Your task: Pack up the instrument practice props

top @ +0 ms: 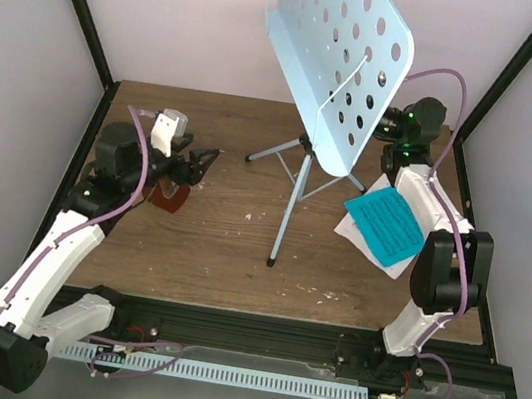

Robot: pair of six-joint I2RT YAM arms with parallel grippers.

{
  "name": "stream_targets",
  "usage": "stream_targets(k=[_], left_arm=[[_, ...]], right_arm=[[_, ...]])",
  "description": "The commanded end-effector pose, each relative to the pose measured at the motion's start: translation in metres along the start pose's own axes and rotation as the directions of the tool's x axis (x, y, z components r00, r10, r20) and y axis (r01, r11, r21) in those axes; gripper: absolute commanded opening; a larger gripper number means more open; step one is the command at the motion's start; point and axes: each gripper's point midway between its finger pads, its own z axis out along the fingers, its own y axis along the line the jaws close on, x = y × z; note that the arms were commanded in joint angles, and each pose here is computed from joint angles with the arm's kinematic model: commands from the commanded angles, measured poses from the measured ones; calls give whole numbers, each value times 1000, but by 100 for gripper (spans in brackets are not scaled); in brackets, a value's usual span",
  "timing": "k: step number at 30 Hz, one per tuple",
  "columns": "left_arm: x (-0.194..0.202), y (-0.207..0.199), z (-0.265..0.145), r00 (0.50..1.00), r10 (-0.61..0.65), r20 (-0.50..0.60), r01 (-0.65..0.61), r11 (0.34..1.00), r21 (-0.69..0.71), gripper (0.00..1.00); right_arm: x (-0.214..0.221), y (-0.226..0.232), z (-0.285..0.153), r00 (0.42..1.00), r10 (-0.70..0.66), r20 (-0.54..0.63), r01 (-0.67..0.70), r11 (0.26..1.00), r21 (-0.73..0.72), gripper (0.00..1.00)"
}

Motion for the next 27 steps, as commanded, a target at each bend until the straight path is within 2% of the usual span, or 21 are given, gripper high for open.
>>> stream_targets(k=[1, 4, 7, 13, 17, 20, 25, 27], left_arm=[[6, -12, 7, 999, -8, -32, 10, 997, 73, 82], [16, -24, 17, 996, -40, -76, 49, 992, 117, 79], [26, -49, 29, 991, -87, -97, 104, 977, 188, 75], [57, -119, 75, 978, -136, -160, 184, 919, 348, 73], [84, -153, 111, 971, -67, -229, 156, 906, 394, 71], [104, -158, 133, 965, -26, -262, 124, 923, 364, 71], [129, -143, 152, 955, -21, -296, 105, 957, 271, 70], [131, -143, 156, 955, -22, -297, 106, 957, 269, 64]], right_arm=[[-13, 19, 4, 999, -48, -8, 48, 997, -65, 28], [-11, 22, 3, 998, -60, 2, 60, 996, -60, 12], [-8, 25, 1, 998, -62, 13, 62, 997, -51, 1], [-4, 30, -4, 996, -75, 44, 75, 997, -4, 1], [2, 31, -5, 996, -74, 47, 73, 997, 13, 1], [6, 33, -7, 995, -84, 49, 83, 996, 26, 1], [7, 38, -8, 994, -101, 49, 100, 994, 36, 1], [7, 39, -8, 993, -105, 48, 103, 994, 35, 1]])
